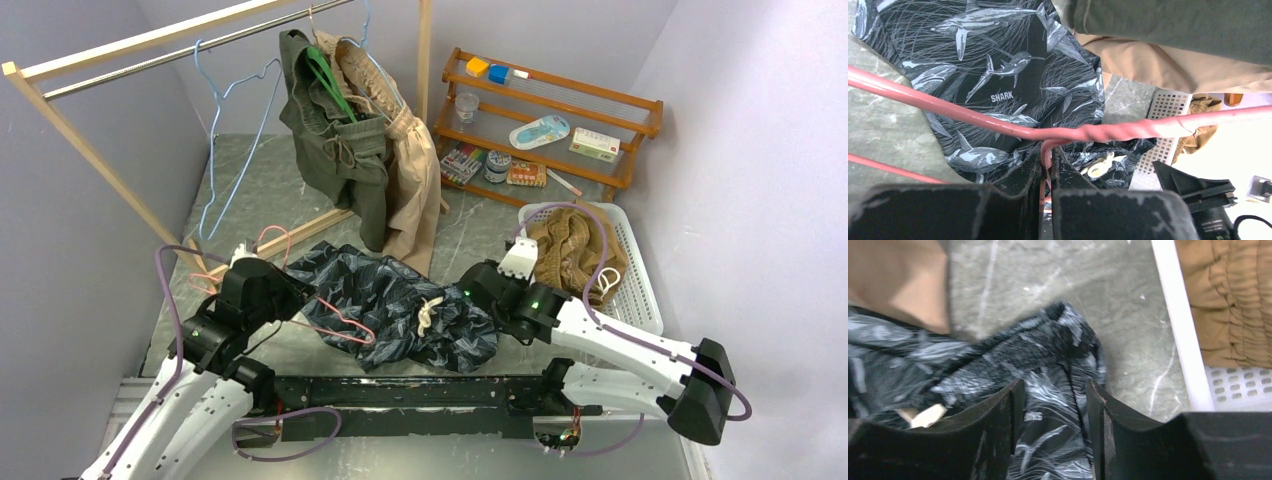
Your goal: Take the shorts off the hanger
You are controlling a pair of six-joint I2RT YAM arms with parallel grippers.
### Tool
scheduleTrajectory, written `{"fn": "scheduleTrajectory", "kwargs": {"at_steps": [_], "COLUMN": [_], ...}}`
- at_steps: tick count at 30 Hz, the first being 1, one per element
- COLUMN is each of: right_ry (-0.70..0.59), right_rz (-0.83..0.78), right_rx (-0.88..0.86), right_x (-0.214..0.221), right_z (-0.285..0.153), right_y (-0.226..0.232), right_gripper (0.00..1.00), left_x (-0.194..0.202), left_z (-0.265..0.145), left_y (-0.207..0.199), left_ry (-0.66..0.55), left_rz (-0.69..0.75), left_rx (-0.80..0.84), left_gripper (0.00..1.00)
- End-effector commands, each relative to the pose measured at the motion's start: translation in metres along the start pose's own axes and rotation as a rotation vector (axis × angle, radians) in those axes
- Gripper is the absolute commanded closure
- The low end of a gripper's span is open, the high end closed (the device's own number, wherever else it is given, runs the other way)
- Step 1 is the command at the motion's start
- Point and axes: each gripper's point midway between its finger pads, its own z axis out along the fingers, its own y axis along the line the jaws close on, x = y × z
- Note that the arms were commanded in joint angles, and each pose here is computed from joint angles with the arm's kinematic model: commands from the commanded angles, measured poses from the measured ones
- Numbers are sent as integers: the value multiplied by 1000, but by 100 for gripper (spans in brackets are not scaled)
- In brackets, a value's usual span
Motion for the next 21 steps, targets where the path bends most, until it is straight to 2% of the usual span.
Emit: {"fn": "scheduleTrajectory", "kwargs": {"at_steps": [1, 4, 8, 10, 13, 17, 21], "right_ry": [-55, -59, -43, -46, 27, 88, 118], "right_rz": [-13, -117, -303, -322, -343, -458, -591], "right_rx": [-93, -233, -727, -969, -1244, -1361, -1379], "right_x": [-36, -49, -37, -23, 8, 48, 78], "right_z": [-18, -33, -74, -96, -126, -141, -143], "right_y": [23, 48, 118, 148, 179, 209, 233], "right_gripper": [46, 41, 36, 33, 30, 29, 29], "left_x": [-2, 1, 6, 7, 9, 13, 15], "left_z": [-6, -5, -4, -3, -3, -2, -1], "left_y": [-22, -21, -23, -24, -25, -26, -33], "left_ry": [14, 22, 39, 44, 56, 78, 94], "left_rz": [-21, -56, -98, -115, -124, -124, -85], "left_rx": [83, 87, 113, 123, 131, 135, 172], "left_gripper": [93, 93, 93, 93, 93, 93, 93]}}
